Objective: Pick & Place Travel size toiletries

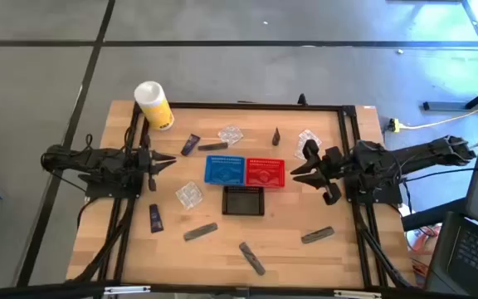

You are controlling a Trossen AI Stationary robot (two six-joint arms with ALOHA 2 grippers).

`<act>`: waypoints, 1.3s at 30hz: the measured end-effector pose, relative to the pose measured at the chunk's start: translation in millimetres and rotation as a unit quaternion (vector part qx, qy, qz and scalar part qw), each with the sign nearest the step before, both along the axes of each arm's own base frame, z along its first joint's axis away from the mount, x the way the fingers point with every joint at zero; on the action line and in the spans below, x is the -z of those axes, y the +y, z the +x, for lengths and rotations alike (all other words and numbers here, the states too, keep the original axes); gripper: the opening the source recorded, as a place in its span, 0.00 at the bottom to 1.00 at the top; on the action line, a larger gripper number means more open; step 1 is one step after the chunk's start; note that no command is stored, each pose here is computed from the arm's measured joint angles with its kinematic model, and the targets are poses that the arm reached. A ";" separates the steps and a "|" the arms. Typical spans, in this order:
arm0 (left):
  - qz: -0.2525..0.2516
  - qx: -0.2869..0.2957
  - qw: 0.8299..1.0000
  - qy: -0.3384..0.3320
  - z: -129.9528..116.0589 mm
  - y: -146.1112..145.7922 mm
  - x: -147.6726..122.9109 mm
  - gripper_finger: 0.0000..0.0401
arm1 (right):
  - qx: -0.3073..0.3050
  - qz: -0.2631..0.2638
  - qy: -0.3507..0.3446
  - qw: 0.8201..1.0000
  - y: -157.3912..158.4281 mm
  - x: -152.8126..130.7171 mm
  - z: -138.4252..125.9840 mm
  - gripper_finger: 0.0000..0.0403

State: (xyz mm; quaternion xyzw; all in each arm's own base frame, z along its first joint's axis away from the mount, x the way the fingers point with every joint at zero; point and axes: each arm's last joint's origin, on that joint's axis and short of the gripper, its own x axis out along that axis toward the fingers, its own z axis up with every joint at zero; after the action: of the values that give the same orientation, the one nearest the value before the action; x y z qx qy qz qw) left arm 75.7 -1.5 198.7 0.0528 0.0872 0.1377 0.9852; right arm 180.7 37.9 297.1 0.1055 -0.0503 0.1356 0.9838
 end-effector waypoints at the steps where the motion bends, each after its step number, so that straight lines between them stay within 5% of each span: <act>1: 0.000 0.000 1.000 0.000 0.0 0.0 0.0 0.09 | 0.008 -0.004 0.014 1.000 1.6 -0.1 1.4 0.19; 22: 0.000 0.000 1.000 0.000 0.0 0.0 0.1 0.09 | 0.072 0.050 0.182 0.979 25.4 14.5 -2.1 0.15; 35: 0.000 0.000 1.000 0.000 0.0 0.0 0.1 0.09 | 0.132 0.094 0.275 0.948 27.4 32.7 -10.4 0.06; 39: 0.000 0.000 1.000 0.000 0.0 0.0 0.1 0.09 | 0.140 0.087 0.327 0.930 25.1 19.7 -16.4 0.01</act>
State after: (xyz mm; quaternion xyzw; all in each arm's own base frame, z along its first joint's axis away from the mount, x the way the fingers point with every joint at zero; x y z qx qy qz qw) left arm 75.7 -1.5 198.6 0.0528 0.0872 0.1375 0.9852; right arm 164.3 62.9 277.4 0.2214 0.2482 -0.0507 0.9417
